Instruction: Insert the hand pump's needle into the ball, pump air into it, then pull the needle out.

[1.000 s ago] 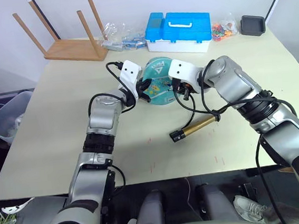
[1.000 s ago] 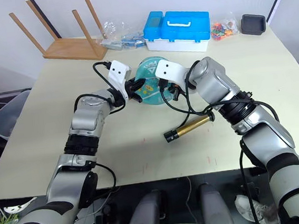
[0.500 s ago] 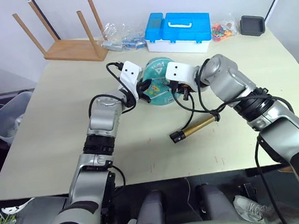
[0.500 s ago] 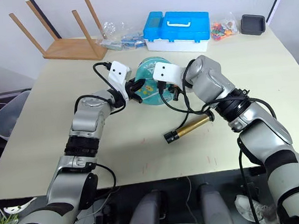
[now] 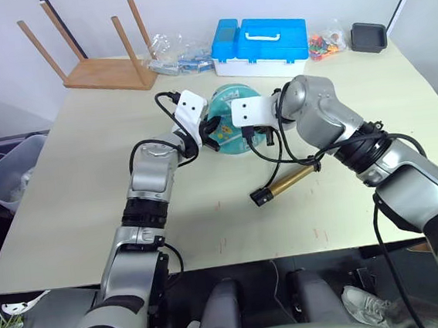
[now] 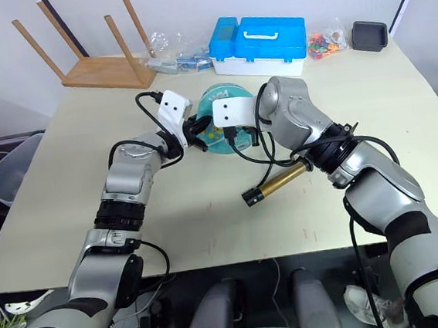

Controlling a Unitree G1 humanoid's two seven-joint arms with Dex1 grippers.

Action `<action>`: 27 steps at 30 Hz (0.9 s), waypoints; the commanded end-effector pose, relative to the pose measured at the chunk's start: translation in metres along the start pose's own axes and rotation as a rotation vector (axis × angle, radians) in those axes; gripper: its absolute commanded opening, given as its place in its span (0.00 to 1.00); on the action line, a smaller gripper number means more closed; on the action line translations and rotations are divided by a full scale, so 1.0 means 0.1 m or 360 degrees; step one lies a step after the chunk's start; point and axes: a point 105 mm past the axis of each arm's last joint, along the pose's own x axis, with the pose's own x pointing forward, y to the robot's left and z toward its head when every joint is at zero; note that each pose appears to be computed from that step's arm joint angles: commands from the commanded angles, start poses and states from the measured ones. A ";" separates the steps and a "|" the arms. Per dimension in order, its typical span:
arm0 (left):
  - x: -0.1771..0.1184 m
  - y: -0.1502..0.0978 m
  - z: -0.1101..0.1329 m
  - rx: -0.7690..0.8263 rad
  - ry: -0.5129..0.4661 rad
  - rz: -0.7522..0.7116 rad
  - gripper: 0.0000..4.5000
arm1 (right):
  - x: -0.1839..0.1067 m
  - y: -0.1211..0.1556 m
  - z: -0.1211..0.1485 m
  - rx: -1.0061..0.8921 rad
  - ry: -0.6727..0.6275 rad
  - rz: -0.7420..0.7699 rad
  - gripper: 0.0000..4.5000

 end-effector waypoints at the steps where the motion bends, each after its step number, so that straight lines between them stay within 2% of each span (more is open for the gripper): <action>1: 0.01 -0.07 0.00 0.0031 -0.0005 -0.0038 0.00 | -0.01 -0.04 0.20 -0.0134 -0.0043 -0.0033 0.07; 11: 0.01 -0.07 -0.03 0.0020 -0.0001 -0.0030 0.00 | 0.00 0.09 0.49 -0.0140 -0.0206 0.0082 0.07; 27: 0.00 -0.11 -0.04 0.0004 -0.0004 -0.0051 0.00 | 0.23 0.15 0.60 -0.0086 -0.0214 0.0144 0.07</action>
